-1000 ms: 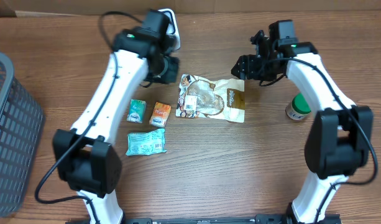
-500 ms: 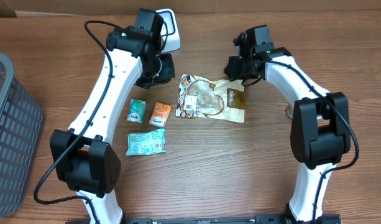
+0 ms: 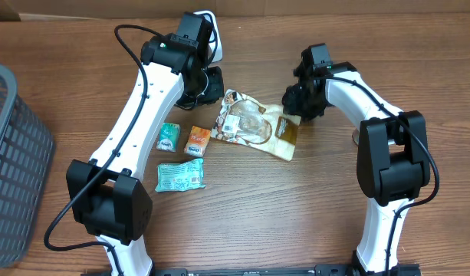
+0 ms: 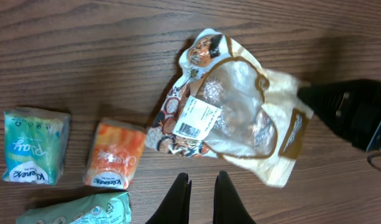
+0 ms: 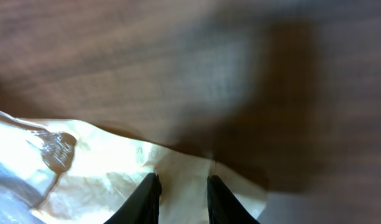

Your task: Scan the item barcode

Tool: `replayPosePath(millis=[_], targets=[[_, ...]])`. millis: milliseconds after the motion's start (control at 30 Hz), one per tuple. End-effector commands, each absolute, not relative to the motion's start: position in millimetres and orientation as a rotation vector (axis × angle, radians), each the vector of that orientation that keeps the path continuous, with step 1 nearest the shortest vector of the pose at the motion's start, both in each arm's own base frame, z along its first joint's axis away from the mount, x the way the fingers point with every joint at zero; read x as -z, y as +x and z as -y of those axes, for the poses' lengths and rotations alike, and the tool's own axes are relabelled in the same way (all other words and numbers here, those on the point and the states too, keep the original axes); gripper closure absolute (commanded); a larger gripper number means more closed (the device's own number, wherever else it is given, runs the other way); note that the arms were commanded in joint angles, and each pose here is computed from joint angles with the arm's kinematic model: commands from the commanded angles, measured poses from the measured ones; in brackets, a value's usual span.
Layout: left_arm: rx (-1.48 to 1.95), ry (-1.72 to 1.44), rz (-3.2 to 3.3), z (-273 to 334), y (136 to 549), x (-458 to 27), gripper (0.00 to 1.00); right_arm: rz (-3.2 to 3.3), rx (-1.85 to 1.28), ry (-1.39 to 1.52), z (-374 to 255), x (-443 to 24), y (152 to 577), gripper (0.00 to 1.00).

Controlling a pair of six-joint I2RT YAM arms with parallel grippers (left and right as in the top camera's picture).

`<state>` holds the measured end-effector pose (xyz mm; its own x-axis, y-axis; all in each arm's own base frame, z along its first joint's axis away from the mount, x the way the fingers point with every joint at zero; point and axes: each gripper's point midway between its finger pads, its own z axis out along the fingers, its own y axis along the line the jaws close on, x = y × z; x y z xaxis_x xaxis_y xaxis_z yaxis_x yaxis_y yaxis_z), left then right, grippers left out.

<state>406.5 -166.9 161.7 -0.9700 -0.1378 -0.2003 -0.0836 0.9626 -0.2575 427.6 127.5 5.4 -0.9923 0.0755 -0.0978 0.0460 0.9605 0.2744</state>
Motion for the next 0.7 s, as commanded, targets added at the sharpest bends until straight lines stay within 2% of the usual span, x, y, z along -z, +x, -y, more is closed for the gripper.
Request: replayPosePath(millis=[0,233,367,600,667], targets=[[0.363,-0.179,-2.923,168,403,-152,0.96,-3.091,-0.408,0.126,-124,3,406,0.77],[0.355,-0.177,-2.942,169,399,-145,0.96,-3.362,-0.465,0.181,-124,-4,340,0.77],[0.374,-0.159,-2.946,175,397,-145,0.95,-3.476,-0.581,0.093,-130,-16,310,0.77],[0.379,-0.197,-3.041,197,367,-118,0.96,-3.427,-0.608,0.091,-126,-27,326,0.78],[0.369,-0.175,-3.086,205,352,-101,0.95,-3.397,-0.612,0.095,-125,-32,335,0.72]])
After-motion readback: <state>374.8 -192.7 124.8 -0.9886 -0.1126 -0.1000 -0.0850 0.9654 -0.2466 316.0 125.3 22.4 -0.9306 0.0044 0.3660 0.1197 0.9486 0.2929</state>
